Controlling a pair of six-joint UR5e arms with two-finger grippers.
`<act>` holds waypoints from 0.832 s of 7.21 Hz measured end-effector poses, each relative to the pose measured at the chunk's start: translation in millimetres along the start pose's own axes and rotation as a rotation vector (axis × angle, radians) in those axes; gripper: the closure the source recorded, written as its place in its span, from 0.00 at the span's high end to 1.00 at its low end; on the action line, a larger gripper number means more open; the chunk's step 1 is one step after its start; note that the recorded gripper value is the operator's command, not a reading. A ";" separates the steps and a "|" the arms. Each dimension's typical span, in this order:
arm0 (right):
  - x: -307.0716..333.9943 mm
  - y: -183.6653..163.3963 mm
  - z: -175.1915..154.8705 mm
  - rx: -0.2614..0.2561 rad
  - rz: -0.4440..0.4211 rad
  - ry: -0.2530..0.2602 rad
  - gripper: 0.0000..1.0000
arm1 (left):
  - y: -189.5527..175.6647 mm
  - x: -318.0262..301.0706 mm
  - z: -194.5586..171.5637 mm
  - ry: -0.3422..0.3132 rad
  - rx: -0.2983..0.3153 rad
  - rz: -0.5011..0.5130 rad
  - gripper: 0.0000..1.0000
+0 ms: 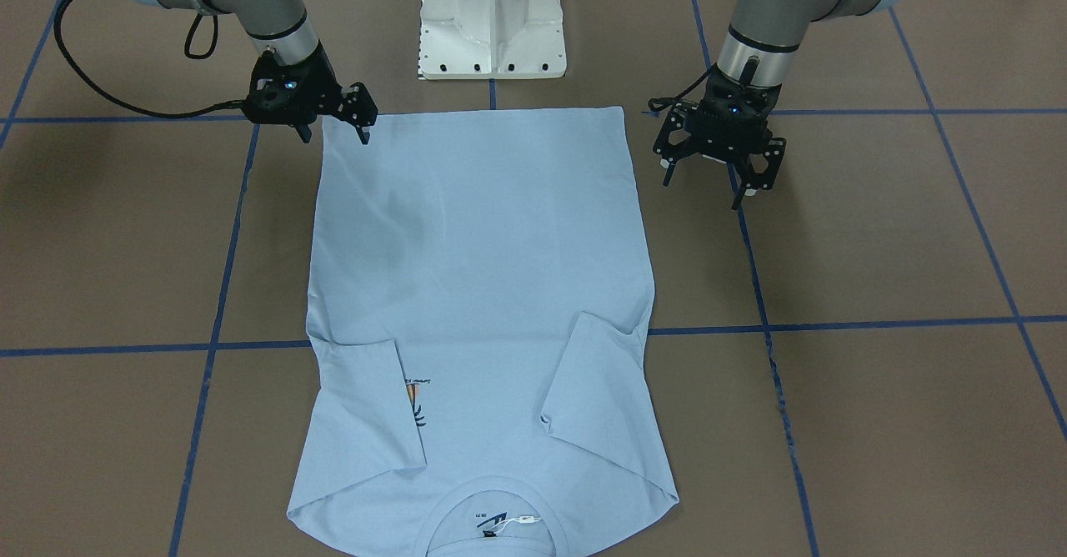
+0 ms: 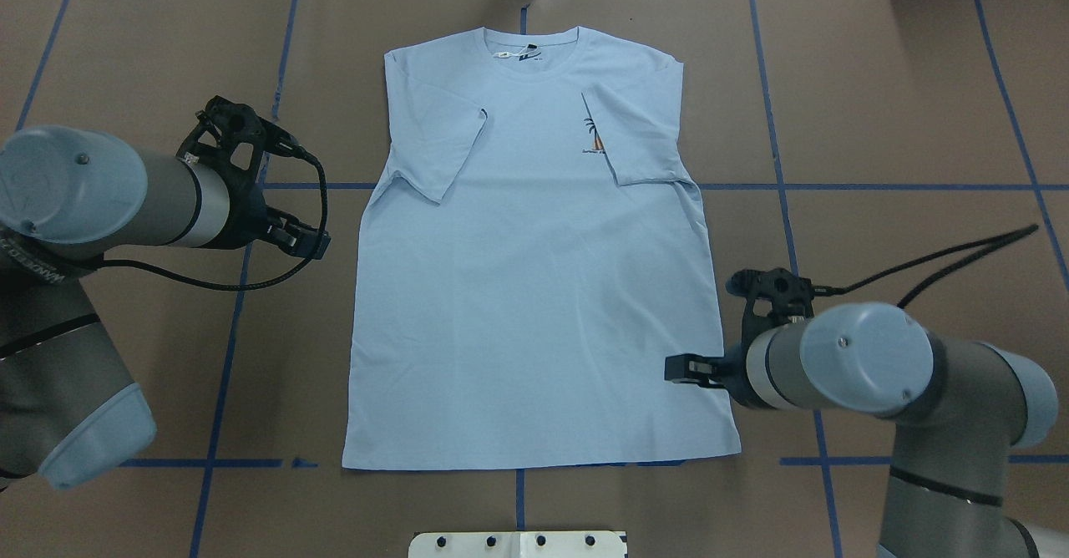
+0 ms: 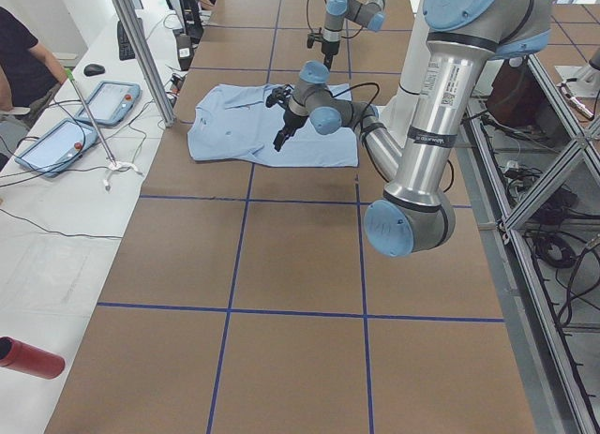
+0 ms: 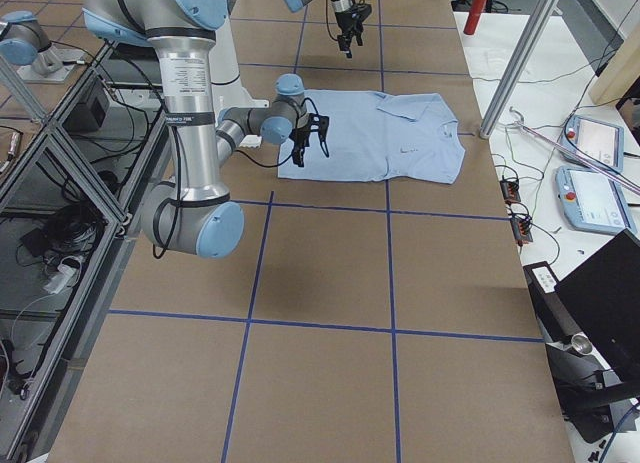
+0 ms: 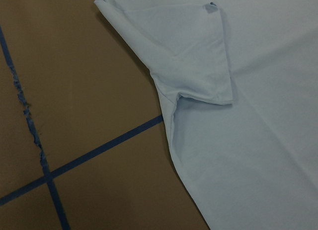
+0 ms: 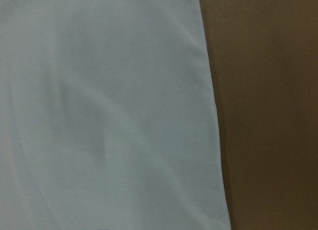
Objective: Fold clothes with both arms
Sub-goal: 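Move both grippers to the hem corners nearest the robot, then grasp the hem corners with both grippers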
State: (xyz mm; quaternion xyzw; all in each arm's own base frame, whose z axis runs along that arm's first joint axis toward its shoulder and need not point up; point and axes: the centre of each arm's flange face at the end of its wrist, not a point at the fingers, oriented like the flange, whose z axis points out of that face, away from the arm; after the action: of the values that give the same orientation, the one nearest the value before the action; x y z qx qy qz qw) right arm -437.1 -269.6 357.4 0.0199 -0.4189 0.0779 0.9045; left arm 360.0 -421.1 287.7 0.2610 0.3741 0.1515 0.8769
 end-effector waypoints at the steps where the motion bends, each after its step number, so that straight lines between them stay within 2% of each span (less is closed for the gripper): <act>1: 18.9 18.8 9.3 -0.009 -0.009 0.005 0.98 | 1.1 -0.4 -1.9 0.001 0.001 -0.002 1.00; 3: 31.3 36.2 23.6 -0.028 -0.025 0.024 0.95 | 1.4 -0.6 -2.7 0.001 0.002 -0.003 1.00; 4: 27.8 41.2 29.5 -0.037 -0.031 0.026 0.88 | 1.5 -0.7 -2.8 0.001 0.002 -0.003 1.00; 6: 18.5 45.7 36.3 -0.048 -0.037 0.023 0.55 | 1.5 -0.8 -2.5 0.000 0.002 -0.004 1.00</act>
State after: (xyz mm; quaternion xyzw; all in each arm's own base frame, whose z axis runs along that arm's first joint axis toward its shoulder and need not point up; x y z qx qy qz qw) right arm -459.9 -225.9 393.6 0.0050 -0.4099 0.0512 0.9107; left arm 357.5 -419.4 287.6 0.2610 0.3748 0.1495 0.8769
